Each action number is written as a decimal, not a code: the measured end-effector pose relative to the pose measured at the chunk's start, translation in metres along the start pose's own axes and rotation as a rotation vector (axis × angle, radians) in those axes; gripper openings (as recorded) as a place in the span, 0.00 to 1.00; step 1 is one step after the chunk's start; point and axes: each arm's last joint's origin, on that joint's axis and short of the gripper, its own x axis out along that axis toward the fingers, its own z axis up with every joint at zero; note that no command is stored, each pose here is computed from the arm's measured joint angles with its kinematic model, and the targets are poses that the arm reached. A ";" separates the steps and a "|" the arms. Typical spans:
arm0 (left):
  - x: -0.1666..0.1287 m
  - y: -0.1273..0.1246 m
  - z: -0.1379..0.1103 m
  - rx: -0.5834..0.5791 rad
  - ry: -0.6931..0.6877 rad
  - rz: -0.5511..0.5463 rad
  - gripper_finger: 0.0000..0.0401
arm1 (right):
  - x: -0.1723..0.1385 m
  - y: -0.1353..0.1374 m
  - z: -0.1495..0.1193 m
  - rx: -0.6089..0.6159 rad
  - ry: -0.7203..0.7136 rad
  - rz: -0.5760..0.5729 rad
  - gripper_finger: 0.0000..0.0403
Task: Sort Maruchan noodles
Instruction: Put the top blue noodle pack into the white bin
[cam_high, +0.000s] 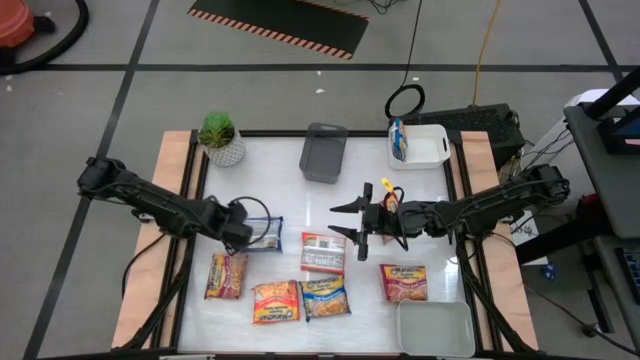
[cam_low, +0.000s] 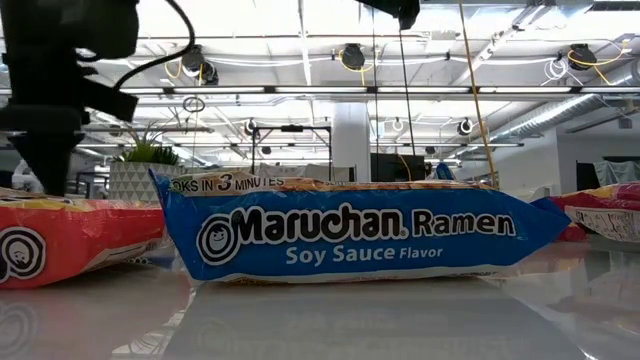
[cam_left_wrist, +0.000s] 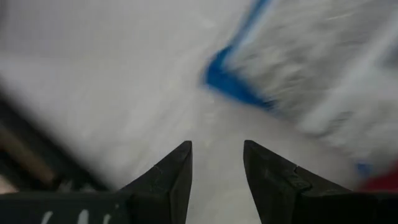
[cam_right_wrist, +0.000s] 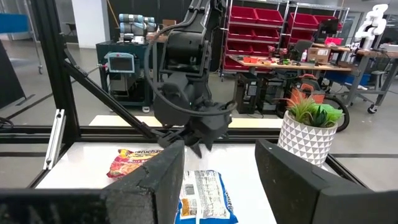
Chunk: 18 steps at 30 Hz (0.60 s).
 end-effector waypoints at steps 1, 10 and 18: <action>0.001 0.002 -0.001 -0.022 0.009 0.018 0.37 | 0.000 0.000 0.000 0.000 0.000 0.000 0.48; 0.039 0.004 -0.015 0.022 0.048 -0.036 0.37 | 0.000 0.000 0.000 0.000 0.000 0.000 0.48; 0.049 0.003 -0.012 0.165 -0.019 -0.085 0.37 | 0.000 0.000 0.000 -0.003 0.000 0.000 0.48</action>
